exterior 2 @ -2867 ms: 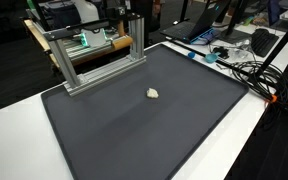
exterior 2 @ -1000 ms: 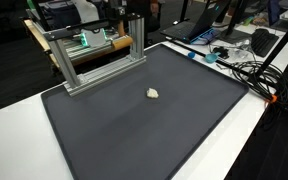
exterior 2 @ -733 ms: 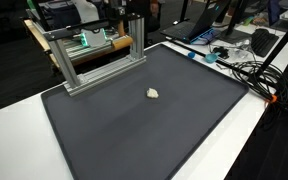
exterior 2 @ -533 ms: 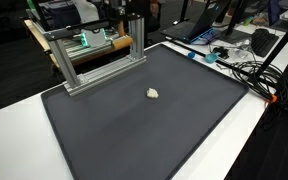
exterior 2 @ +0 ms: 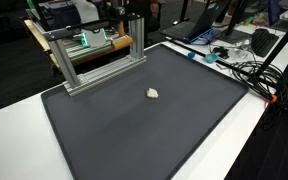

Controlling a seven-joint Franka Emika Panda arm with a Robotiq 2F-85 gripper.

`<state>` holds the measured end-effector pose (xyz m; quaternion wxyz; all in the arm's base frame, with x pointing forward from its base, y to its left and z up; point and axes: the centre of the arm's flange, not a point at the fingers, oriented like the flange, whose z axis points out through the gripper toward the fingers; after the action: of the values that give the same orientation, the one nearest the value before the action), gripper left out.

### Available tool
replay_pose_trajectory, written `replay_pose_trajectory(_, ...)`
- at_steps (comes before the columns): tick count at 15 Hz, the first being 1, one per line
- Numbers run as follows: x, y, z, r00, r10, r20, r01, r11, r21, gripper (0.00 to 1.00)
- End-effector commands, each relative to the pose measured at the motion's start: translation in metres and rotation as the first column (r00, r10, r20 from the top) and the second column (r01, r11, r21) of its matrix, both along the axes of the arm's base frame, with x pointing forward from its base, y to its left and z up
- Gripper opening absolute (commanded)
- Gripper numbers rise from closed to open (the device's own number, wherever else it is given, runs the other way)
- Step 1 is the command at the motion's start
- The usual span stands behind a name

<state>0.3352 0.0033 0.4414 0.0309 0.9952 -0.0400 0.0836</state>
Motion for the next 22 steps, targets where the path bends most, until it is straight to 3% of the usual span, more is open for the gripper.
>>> replay_pose_trajectory(1,-0.0024,0.0046,-0.0035,1.000,0.005,-0.022,-0.005,1.000,0.015,0.39)
replay_pose_trajectory(2,-0.0026,0.0061,-0.0020,1.000,0.007,-0.022,-0.006,1.000,0.012,0.34)
replay_pose_trajectory(7,-0.0026,0.0064,0.0008,1.000,0.006,-0.029,-0.006,1.000,0.009,0.34)
replay_pose_trajectory(9,-0.0033,0.0072,0.0026,0.999,0.024,-0.046,-0.022,0.999,0.044,0.65)
replay_pose_trajectory(10,-0.0032,0.0070,0.0031,0.998,0.028,-0.052,-0.025,0.998,0.055,0.63)
replay_pose_trajectory(11,-0.0032,0.0074,0.0028,0.997,0.036,-0.061,-0.032,0.997,0.067,0.38)
replay_pose_trajectory(12,-0.0031,0.0069,0.0034,0.997,0.039,-0.062,-0.035,0.997,0.069,0.38)
replay_pose_trajectory(14,-0.0017,0.0065,0.0046,0.997,0.050,-0.065,-0.044,0.996,0.080,0.27)
replay_pose_trajectory(21,0.0008,0.0093,0.0015,0.997,0.053,-0.054,-0.049,0.996,0.081,0.27)
replay_pose_trajectory(22,0.0003,0.0100,0.0012,0.996,0.057,-0.064,-0.051,0.995,0.083,0.45)
